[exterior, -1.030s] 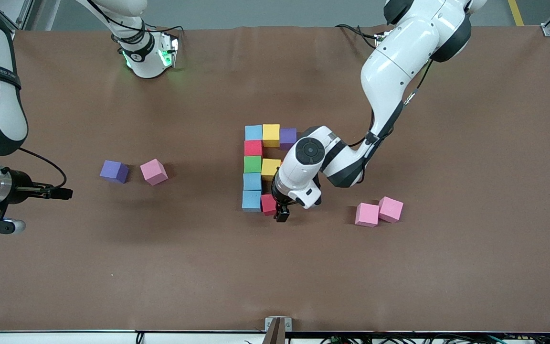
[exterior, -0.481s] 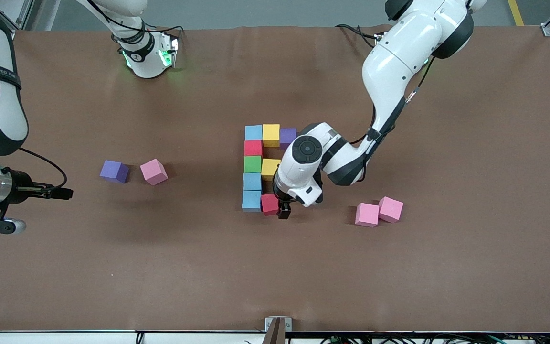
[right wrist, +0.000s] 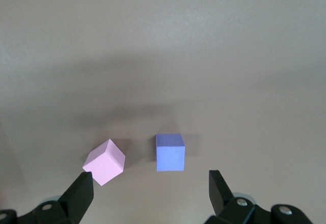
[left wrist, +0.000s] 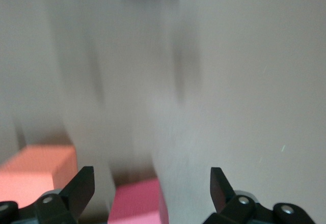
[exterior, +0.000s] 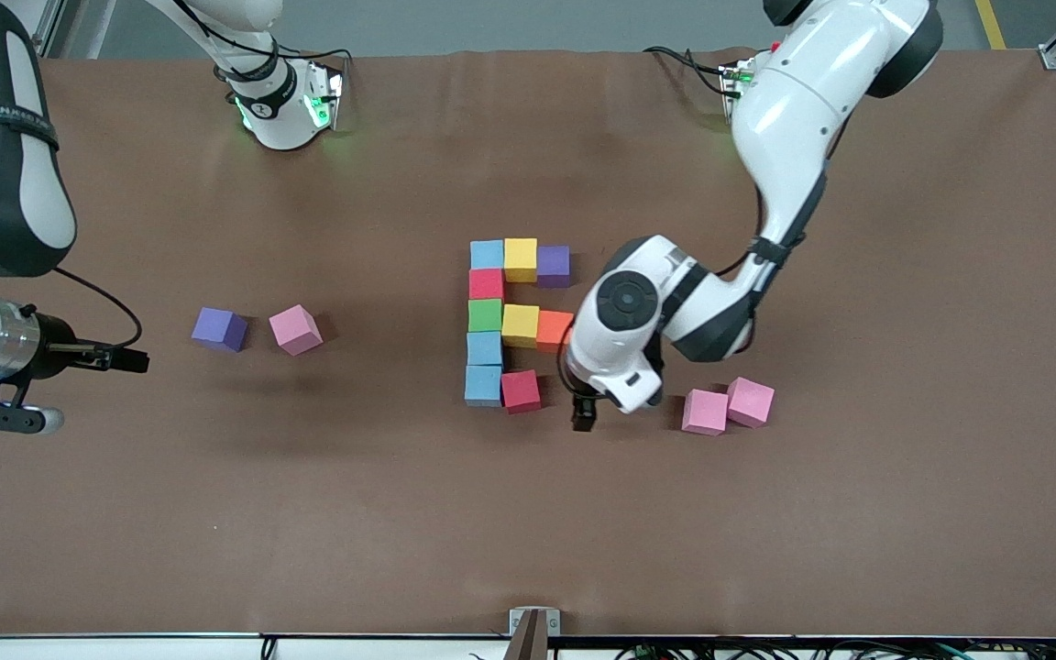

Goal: Arrange 11 blocks into digit 3
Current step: 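Move the left gripper to the light pink cube pair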

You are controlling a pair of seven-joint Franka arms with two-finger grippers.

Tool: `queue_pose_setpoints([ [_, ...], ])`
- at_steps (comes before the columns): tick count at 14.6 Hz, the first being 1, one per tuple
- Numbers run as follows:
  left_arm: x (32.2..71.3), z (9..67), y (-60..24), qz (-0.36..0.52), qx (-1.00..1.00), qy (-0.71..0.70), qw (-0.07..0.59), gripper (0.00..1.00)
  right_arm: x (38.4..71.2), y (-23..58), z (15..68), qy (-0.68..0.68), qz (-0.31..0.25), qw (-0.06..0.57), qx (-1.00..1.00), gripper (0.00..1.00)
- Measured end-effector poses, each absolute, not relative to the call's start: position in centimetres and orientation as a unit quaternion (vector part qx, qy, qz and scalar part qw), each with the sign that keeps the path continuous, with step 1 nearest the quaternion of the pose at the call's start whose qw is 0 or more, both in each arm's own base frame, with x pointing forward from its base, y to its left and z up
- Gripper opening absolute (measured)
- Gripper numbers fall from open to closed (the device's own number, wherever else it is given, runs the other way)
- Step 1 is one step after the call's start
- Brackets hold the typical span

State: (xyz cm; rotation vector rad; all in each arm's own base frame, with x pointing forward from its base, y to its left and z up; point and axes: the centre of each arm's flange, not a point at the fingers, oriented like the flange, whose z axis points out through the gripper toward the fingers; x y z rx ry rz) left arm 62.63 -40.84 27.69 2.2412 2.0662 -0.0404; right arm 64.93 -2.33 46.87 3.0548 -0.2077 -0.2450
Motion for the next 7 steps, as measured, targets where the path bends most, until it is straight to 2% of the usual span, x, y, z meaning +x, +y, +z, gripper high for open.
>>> queue_pose_setpoints([
  [7,62.8,27.8,-31.6,-0.001,0.764,0.646,-0.004,1.0,64.0,-4.4,47.0,-0.084,-0.084,0.037,0.992,1.0],
])
